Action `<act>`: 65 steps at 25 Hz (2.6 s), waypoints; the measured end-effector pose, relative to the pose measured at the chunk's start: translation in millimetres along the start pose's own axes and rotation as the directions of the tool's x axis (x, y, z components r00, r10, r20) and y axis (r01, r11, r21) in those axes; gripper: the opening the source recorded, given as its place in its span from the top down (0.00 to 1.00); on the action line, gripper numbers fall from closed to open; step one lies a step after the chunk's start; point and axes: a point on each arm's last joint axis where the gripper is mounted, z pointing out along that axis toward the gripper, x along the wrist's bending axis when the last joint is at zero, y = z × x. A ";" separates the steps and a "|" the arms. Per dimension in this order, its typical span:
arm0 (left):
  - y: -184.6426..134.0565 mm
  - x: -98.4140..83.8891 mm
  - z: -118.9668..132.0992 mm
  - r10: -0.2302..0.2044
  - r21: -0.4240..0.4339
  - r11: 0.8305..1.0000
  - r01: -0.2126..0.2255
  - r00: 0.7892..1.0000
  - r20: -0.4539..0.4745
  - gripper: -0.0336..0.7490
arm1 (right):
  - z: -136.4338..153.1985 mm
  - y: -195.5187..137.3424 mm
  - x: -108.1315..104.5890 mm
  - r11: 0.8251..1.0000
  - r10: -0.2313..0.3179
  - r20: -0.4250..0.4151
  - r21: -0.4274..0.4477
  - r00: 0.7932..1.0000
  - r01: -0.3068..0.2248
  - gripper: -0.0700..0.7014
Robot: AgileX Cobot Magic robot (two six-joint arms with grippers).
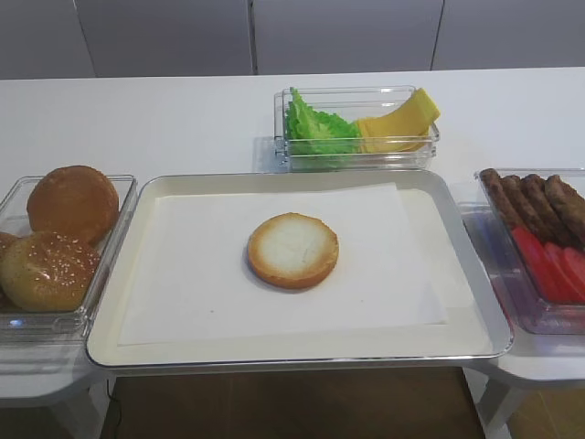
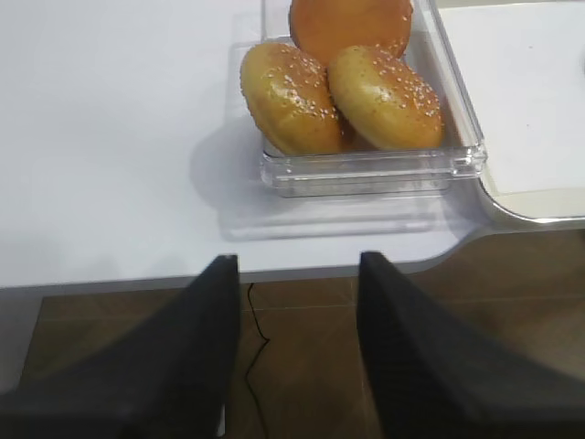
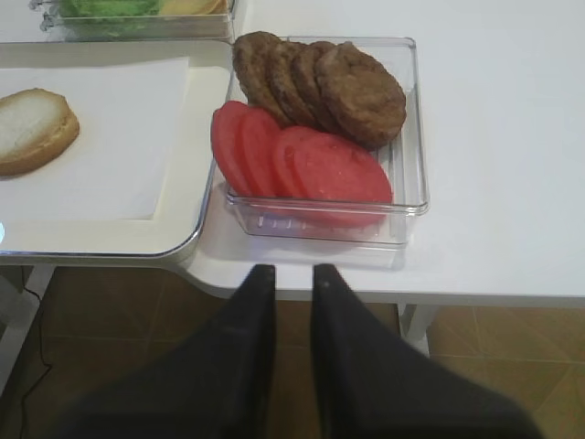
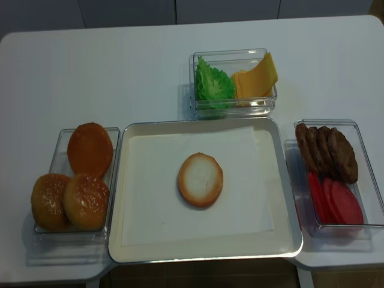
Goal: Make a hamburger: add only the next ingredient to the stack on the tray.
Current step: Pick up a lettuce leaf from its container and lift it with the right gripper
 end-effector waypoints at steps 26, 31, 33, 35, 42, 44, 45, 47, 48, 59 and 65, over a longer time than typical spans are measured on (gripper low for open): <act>0.0 0.0 0.0 0.000 0.000 1.000 0.000 1.000 0.000 0.57 | 0.0 0.0 0.0 1.000 0.000 0.000 0.000 1.000 0.000 0.75; 0.0 0.0 0.0 0.000 0.000 1.000 0.000 1.000 0.000 0.57 | 0.0 0.2 -1.9 1.000 -0.010 0.021 -0.002 1.000 0.010 0.75; 0.0 0.0 0.0 0.000 0.000 1.000 0.000 1.000 0.000 0.57 | 0.0 0.2 -2.0 1.000 -0.010 0.022 -0.002 1.000 0.011 0.75; 0.0 0.0 0.0 0.000 0.000 1.000 0.000 1.000 0.000 0.57 | 0.0 0.2 -2.0 1.000 -0.010 0.022 -0.002 1.000 0.011 0.75; 0.0 0.0 0.0 0.000 0.000 1.000 0.000 1.000 0.000 0.57 | 0.1 2.0 -2.0 1.000 -0.010 0.022 -0.022 1.000 0.011 0.48; 0.0 0.0 0.0 0.000 0.000 1.000 0.000 1.000 0.000 0.57 | 0.0 4.3 -1.1 0.999 -0.006 0.012 -0.047 1.000 0.006 0.34; 0.0 0.0 0.0 0.000 0.000 1.000 0.000 1.000 0.000 0.57 | -0.6 6.5 -0.1 0.998 -0.001 0.001 -0.070 1.000 0.001 0.31; 0.0 0.0 0.0 0.000 0.000 1.000 0.000 1.000 0.000 0.57 | -3.5 13.7 3.1 0.990 0.015 -0.034 -0.140 0.999 -0.019 0.30; 0.0 0.0 0.0 0.000 0.000 1.000 0.000 1.000 0.000 0.57 | -5.8 17.5 4.5 0.984 0.021 -0.050 -0.175 0.999 -0.030 0.30; 0.0 0.0 0.0 0.000 0.000 1.000 0.000 1.000 0.000 0.57 | 21.1 79.0 8.8 0.989 0.104 -0.101 -0.099 0.990 -0.114 0.30; 0.0 0.0 0.0 0.000 0.000 1.000 0.000 1.000 0.000 0.57 | 62.3 127.3 9.4 0.984 0.170 -0.115 -0.032 0.979 -0.174 0.31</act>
